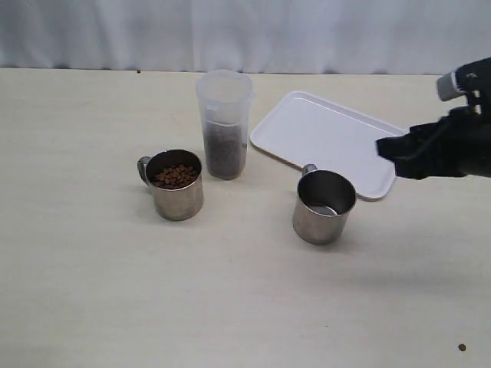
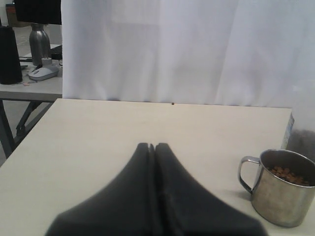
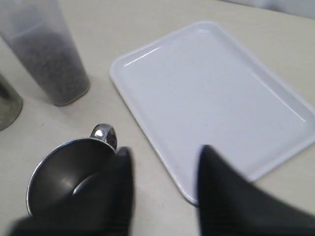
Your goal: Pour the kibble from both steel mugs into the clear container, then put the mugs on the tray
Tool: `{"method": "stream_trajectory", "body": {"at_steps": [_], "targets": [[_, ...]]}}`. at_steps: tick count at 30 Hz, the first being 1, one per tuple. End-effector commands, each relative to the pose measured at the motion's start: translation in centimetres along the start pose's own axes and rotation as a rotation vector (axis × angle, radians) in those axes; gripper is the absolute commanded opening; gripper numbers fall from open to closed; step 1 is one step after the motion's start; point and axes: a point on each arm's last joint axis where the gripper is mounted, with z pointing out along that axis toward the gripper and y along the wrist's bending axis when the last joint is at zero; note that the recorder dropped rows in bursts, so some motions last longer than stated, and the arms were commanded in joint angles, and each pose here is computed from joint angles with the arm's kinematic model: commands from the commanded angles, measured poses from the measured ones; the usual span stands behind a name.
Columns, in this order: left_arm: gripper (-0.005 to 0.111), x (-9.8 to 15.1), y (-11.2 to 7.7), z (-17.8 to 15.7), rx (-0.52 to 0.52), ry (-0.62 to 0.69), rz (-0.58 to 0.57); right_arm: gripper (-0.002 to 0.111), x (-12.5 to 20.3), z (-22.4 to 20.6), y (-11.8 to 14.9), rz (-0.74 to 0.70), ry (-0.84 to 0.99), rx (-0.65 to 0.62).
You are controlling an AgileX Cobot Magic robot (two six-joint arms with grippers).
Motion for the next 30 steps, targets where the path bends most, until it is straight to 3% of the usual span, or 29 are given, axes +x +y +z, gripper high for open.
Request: {"method": "stream_trajectory", "body": {"at_steps": [1,7,13,15,22,30], "targets": [[0.000,0.0,0.0,0.0,-0.001,-0.007,0.001,0.005,2.3,-6.5,2.9,0.017,-0.194,0.149],[0.000,0.0,0.0,0.0,-0.001,-0.007,0.001,0.005,8.2,-11.4,6.2,0.030,-0.425,0.252],[0.000,0.0,0.0,0.0,-0.001,-0.009,0.001,0.005,9.9,-13.1,6.6,0.078,-0.484,0.338],[0.000,0.0,0.0,0.0,-0.001,-0.009,0.001,0.005,10.0,-13.0,7.3,-0.001,-0.470,0.282],[0.000,0.0,0.0,0.0,-0.001,-0.009,0.001,0.005,9.9,-12.7,9.7,0.013,-0.481,0.010],[0.000,0.0,0.0,0.0,-0.001,-0.009,0.001,0.005,9.8,-12.7,10.1,0.007,-0.486,-0.033]]}}
